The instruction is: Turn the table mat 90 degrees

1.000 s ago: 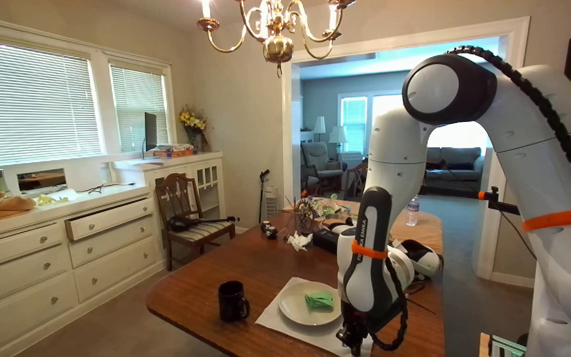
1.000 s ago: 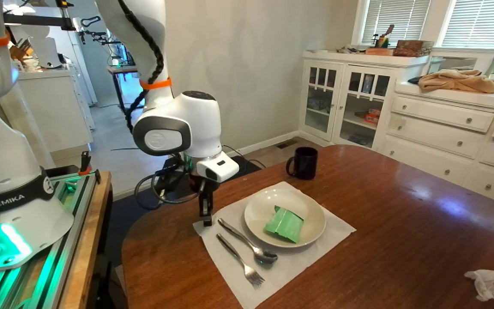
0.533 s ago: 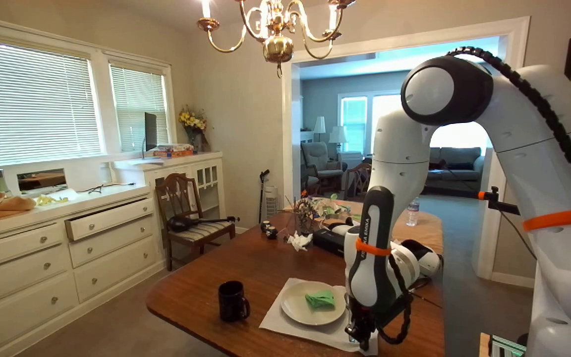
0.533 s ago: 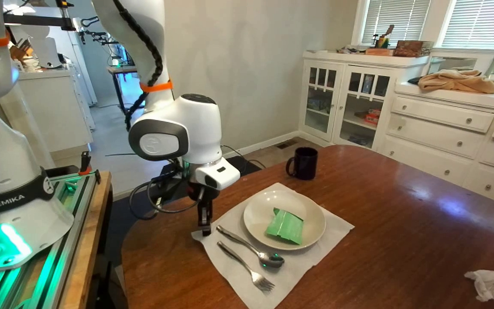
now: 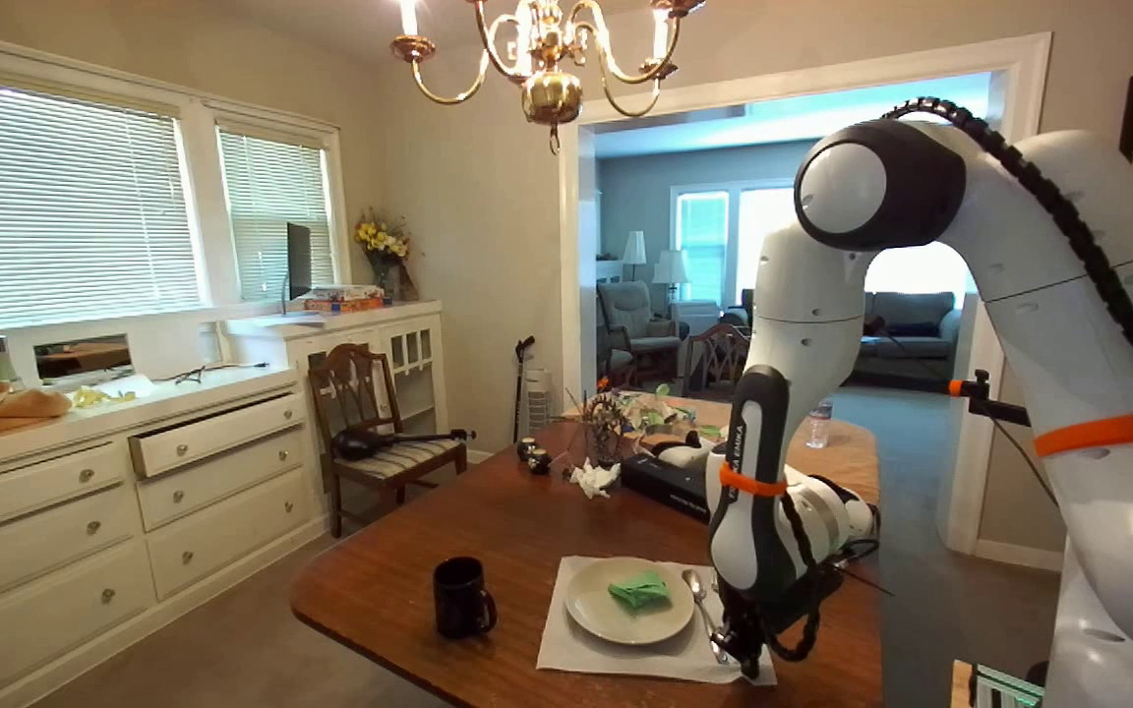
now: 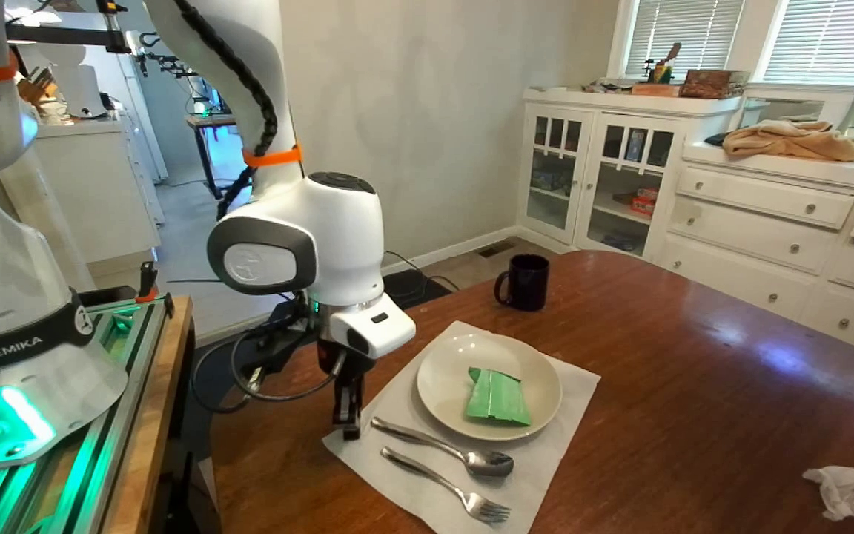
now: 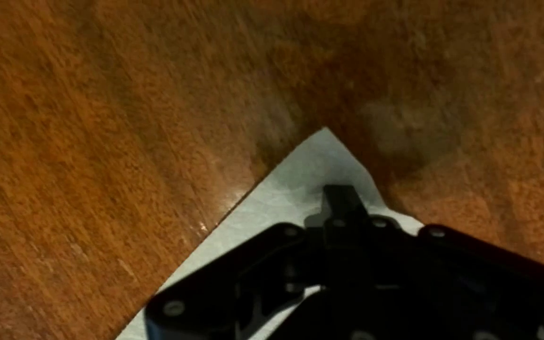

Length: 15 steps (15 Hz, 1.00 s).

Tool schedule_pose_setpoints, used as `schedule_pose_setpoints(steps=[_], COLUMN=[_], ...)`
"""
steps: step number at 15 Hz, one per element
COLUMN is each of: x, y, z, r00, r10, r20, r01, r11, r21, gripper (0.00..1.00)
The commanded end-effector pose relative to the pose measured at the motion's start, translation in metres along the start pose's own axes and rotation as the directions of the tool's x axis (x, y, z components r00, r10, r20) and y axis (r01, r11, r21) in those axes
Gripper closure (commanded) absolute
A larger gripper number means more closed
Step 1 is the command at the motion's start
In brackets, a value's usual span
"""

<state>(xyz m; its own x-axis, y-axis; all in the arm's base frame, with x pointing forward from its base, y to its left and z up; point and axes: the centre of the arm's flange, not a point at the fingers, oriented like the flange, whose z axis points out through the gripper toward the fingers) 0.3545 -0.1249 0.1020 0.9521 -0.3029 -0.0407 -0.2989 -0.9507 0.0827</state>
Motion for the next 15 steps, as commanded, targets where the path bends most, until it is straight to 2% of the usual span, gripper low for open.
schedule_pose_setpoints(steps=[1, 15], x=[0.007, 0.063], y=[0.029, 0.125], z=[0.024, 0.025], r00=[0.998, 0.978], r10=[0.029, 0.199], r20=[0.051, 0.066], r01=[-0.028, -0.198], r11=[0.999, 0.980], r21=[-0.018, -0.011], gripper=[1.00, 1.00])
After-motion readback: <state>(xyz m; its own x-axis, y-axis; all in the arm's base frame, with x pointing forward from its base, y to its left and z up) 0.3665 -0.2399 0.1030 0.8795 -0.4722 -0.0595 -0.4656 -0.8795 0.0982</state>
